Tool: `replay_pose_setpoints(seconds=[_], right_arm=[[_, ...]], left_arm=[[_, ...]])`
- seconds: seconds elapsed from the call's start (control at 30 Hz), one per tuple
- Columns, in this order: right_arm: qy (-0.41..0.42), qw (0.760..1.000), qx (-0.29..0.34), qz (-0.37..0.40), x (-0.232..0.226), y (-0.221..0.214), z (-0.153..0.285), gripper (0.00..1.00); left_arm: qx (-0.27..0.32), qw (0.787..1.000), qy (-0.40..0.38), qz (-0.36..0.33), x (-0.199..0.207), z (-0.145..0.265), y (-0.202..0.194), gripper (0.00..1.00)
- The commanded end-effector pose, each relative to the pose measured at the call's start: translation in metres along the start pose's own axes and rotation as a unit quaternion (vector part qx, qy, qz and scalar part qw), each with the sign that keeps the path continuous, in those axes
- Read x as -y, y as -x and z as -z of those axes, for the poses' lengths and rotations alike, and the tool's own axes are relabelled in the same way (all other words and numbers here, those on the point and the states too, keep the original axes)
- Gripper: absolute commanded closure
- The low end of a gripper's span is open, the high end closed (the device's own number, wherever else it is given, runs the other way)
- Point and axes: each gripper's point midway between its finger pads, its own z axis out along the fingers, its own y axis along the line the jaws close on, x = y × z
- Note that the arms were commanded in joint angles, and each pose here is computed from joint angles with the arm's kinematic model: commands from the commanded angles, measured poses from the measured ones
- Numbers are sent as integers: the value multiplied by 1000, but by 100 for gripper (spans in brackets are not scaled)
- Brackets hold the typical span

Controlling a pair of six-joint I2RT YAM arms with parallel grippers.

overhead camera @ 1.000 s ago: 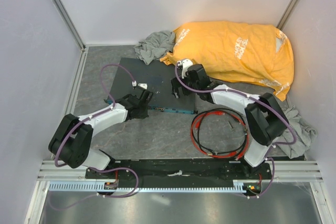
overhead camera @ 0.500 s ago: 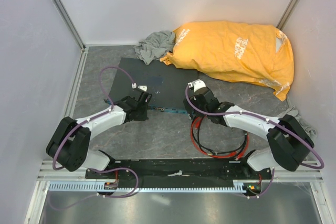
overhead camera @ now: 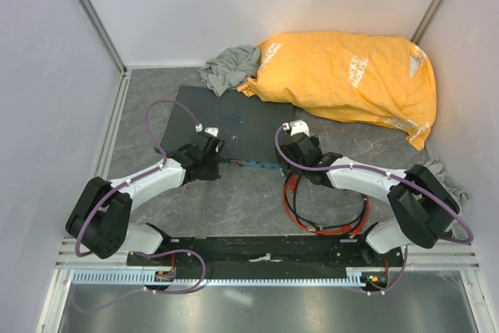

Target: Insert the plug into the switch port

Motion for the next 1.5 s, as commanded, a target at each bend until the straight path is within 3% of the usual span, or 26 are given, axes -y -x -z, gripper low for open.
replay_pose_setpoints(seconds=[0.0,0.37,0.67,1.0,1.47], right_arm=[[-96,993,25,-59,42,10,-9,2],[-160,975,40,-151,96,22,-14,2],[-7,990,42,-136,47,39,-4,2],[76,987,80,-121,15,74,31,2],[74,989,96,-89,-1,74,42,2]], left_arm=[[20,1000,-22,-2,6,4,9,99],[18,999,-33,-2,11,4,10,98],[16,998,-56,5,20,4,7,98],[15,1000,-3,10,14,-8,16,98],[20,999,37,-1,13,-17,33,98]])
